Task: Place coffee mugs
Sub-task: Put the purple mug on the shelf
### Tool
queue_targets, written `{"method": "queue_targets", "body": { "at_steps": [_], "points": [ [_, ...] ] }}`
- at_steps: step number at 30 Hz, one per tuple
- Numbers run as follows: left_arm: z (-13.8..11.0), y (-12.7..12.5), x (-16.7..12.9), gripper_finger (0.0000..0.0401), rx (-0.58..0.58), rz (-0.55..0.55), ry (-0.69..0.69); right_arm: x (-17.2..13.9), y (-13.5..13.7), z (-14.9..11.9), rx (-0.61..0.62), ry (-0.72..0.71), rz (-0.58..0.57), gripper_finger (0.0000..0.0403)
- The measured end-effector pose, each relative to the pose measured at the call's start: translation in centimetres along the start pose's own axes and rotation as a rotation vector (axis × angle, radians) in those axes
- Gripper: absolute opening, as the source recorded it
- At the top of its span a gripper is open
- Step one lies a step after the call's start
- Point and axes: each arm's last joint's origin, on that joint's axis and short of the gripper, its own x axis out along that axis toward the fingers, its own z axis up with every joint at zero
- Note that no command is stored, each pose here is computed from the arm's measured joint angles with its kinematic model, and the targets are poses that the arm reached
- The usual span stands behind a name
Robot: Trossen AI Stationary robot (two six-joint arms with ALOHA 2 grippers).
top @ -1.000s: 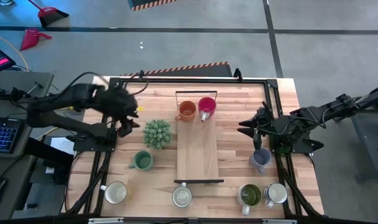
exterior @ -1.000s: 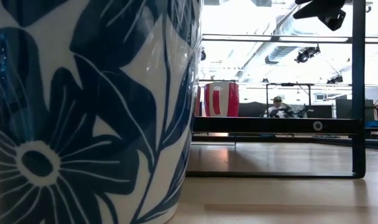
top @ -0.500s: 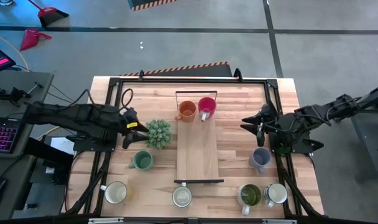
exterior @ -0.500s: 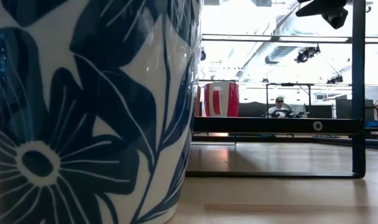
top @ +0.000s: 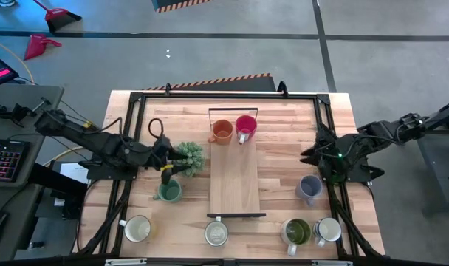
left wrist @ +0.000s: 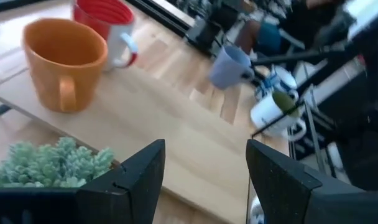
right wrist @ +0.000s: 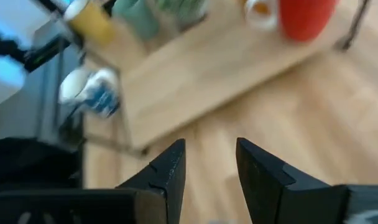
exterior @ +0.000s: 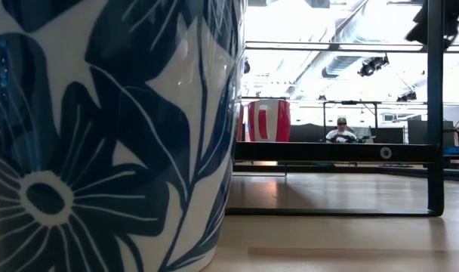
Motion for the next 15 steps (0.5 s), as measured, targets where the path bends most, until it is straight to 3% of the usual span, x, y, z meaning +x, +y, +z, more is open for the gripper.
{"method": "queue_targets", "body": {
  "at_steps": [7,15],
  "points": [
    [0.3,0.0,0.0,0.0213,-0.025,0.061,-0.082,0.8,0.0,-1.2,0.057,0.286,0.016,0.0122],
    [0.6,0.0,-0.1,0.0213,-0.031,0.071,-0.123,3.4,0.2,-2.0,-0.034,0.514,-0.152,0.0122]
  ]
}}
